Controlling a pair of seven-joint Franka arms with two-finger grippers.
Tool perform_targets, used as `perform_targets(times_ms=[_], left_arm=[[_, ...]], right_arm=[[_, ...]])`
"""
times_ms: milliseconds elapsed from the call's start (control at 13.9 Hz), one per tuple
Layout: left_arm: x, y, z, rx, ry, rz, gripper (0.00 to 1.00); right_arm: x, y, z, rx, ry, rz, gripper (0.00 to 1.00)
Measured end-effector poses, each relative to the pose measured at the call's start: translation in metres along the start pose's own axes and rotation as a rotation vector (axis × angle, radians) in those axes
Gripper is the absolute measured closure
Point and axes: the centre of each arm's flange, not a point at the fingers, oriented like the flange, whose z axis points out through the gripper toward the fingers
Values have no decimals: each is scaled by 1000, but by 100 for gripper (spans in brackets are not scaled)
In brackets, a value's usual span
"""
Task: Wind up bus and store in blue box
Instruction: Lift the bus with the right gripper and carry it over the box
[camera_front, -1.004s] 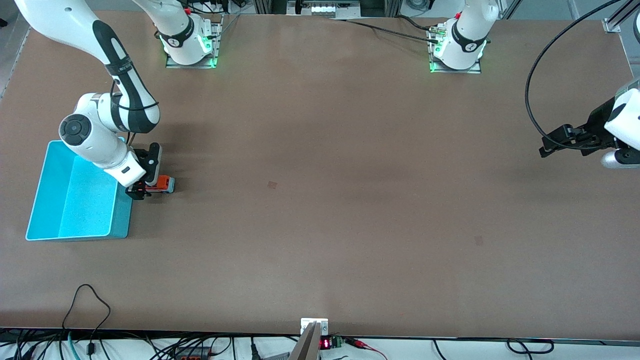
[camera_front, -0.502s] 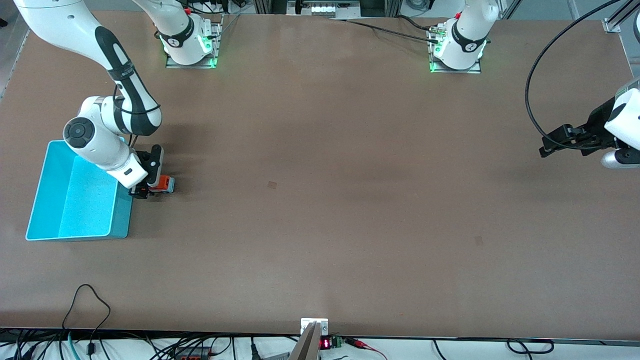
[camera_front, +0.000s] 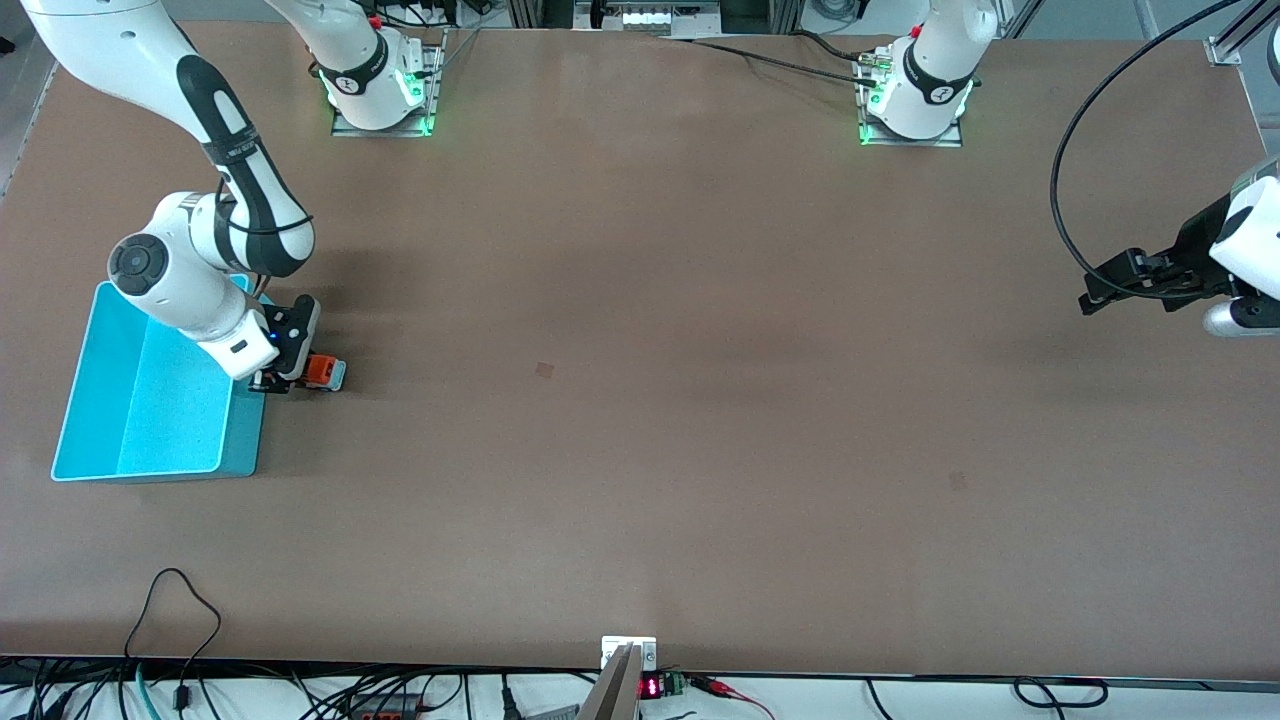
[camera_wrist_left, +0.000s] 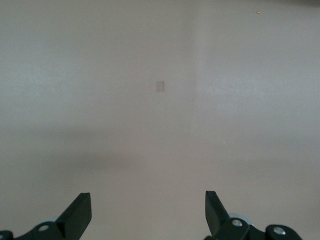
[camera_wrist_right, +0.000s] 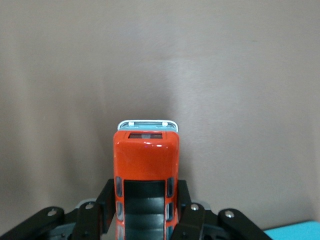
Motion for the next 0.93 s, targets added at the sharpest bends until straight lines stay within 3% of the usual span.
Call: perform_targets(times_ms=[287,430,717,932], left_arm=[[0,1,0,0,0,1,0],[0,1,0,0,0,1,0],[0,1,0,0,0,1,0],[0,1,0,0,0,1,0]], right_arm=[[50,14,-21,-39,58,285,48],[80,17,-41,-23,82,431,48],[80,21,-87,71,33,788,48],[49,27,-112,89,-36,980,48]])
